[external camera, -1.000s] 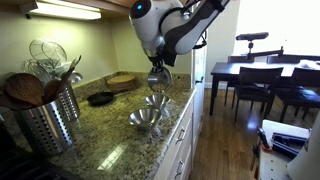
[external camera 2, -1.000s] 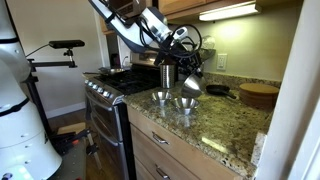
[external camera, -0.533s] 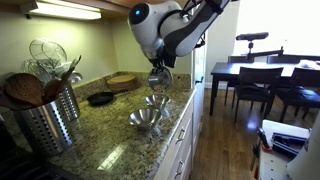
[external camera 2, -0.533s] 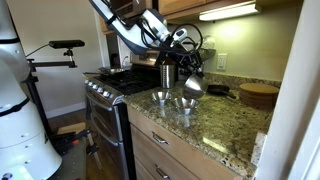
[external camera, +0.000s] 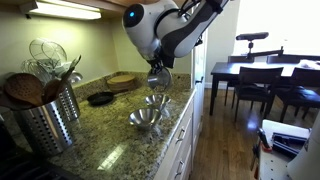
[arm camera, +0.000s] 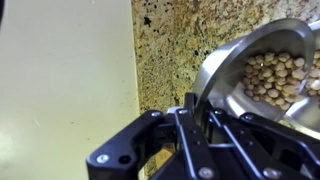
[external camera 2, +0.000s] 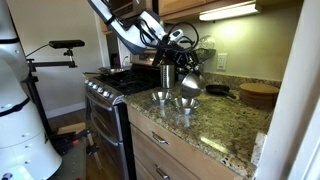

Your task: Empty the bowl at the back into the bowl on the right

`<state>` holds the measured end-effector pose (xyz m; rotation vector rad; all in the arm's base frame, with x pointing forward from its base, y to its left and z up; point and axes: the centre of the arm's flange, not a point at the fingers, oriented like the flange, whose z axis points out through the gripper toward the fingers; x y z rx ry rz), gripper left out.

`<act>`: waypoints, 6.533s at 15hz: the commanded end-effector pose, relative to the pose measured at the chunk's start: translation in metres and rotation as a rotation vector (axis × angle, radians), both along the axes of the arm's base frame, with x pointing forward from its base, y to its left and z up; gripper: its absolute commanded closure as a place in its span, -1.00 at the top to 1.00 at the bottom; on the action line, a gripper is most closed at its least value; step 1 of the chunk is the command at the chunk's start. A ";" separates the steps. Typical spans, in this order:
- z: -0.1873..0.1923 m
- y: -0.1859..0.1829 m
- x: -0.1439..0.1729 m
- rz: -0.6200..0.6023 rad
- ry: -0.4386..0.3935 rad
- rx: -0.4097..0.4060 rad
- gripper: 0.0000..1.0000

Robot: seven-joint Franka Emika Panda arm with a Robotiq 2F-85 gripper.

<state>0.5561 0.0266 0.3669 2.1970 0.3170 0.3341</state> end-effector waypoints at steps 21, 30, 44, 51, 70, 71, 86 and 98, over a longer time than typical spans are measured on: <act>-0.006 0.037 -0.016 0.041 0.000 -0.211 -0.84; -0.010 0.053 -0.019 0.076 0.002 -0.303 -0.84; -0.016 0.076 -0.027 0.124 -0.002 -0.408 -0.84; -0.015 0.064 -0.024 0.049 0.008 -0.320 -0.84; 0.032 -0.005 0.032 -0.315 -0.128 0.421 -0.84; 0.033 -0.004 0.035 -0.318 -0.135 0.453 -0.84; 0.027 0.008 0.075 -0.305 -0.217 0.837 -0.84; -0.011 0.013 0.095 -0.317 -0.217 0.937 -0.84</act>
